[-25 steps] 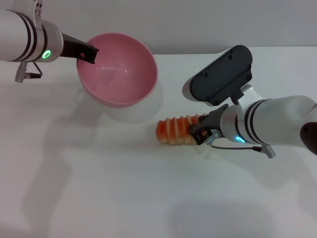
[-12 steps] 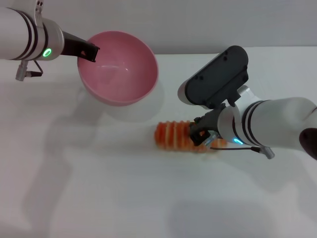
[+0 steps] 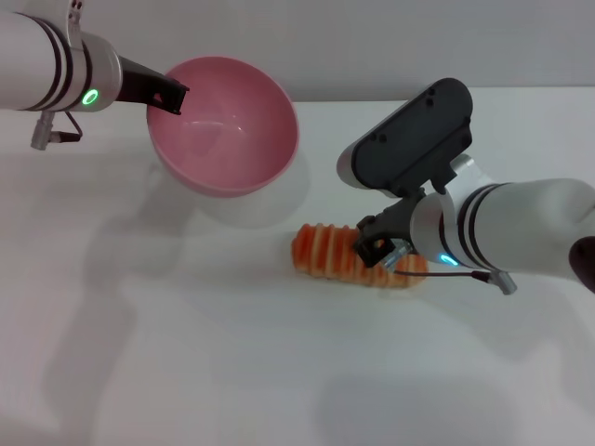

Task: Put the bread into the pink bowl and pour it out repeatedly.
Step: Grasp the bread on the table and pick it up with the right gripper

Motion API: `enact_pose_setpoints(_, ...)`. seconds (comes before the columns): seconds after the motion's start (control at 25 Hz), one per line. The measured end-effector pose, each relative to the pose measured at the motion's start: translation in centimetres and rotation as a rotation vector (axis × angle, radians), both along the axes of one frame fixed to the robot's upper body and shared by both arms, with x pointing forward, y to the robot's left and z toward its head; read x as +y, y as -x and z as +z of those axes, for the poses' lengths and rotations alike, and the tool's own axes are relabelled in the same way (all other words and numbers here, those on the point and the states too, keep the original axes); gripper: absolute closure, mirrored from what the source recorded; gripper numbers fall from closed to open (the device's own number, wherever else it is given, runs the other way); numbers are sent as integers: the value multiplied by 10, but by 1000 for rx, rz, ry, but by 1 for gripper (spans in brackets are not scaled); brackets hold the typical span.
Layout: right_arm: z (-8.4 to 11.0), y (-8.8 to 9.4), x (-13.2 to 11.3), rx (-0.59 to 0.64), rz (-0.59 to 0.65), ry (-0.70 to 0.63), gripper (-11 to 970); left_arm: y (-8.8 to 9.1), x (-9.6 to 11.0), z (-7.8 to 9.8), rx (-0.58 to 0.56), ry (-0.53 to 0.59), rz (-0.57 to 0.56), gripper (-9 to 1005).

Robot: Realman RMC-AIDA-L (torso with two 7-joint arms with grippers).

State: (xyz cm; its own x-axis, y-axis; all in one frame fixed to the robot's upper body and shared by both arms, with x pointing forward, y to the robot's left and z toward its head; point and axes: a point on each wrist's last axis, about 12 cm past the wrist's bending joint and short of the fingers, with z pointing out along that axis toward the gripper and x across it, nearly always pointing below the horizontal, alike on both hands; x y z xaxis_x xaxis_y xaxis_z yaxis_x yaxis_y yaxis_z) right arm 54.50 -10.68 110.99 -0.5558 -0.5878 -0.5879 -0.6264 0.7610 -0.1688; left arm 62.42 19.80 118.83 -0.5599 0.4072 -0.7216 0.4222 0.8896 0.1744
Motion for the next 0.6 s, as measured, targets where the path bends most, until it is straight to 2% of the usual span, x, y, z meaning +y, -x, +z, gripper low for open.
enact_pose_setpoints(0.44,8,-1,0,14,-20,-6,857,-2,-2,-3,15,-6,-2,949)
enact_pose_setpoints(0.52,10,0,3,11,-9,-5,672,-2,-2,-3,15,-6,-2,949)
enact_pose_setpoints(0.6,10,0,3,12,-9,-2,596,-2,-2,-3,15,-6,-2,949)
